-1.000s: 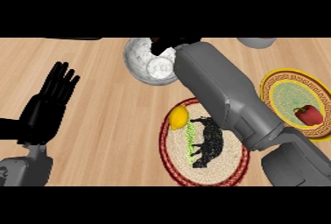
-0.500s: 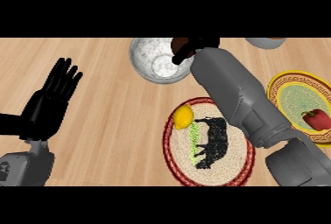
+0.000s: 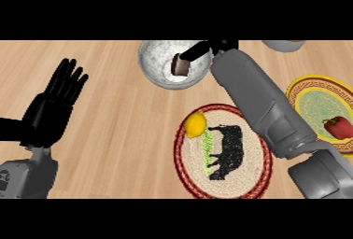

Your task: Pick the cupcake from the placemat and place it in the bowl

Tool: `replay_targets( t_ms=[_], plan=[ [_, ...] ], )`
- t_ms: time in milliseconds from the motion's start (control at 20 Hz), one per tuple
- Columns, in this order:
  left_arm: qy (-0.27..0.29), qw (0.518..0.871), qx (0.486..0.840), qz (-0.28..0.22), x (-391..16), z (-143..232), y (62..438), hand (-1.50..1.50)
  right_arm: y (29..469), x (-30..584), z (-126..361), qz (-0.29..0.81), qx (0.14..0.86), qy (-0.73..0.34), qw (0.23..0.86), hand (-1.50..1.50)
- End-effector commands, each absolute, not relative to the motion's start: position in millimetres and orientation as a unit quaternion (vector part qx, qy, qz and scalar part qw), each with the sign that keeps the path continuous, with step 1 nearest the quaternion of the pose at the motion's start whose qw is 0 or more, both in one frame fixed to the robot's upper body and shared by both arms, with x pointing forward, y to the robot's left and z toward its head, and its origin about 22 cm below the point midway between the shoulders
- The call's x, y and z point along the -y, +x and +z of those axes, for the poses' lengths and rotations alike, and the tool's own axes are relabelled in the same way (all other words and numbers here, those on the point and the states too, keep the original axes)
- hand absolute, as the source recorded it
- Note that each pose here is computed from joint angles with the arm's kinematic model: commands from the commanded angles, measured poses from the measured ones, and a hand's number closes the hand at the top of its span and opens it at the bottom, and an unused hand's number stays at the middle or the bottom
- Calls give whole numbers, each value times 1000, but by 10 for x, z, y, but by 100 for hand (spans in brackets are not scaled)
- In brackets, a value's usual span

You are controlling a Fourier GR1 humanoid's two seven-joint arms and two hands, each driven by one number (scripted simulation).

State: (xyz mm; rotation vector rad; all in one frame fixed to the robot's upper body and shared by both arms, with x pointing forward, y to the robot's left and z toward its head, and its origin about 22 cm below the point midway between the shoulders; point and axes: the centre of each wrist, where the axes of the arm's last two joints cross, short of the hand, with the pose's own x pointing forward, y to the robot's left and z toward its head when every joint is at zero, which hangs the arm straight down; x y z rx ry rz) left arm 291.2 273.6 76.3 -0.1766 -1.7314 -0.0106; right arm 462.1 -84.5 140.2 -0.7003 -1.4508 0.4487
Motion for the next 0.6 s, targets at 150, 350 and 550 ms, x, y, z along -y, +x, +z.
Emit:
replay_targets(
  t_ms=[150, 350, 550],
  plan=[
    [-67, 653, 755, 4, -2753, 640, 2905, 0, 4655, 1035, 1472, 28, 714, -259, 650, -150],
    [-63, 653, 755, 10, -2766, 749, 2814, 0, 4677, 1311, 1302, 1, 702, -279, 656, -150],
    [-56, 660, 749, 17, -2947, 609, 2853, 0, 4695, 1693, 1265, -19, 704, -264, 659, -150]
  ],
)
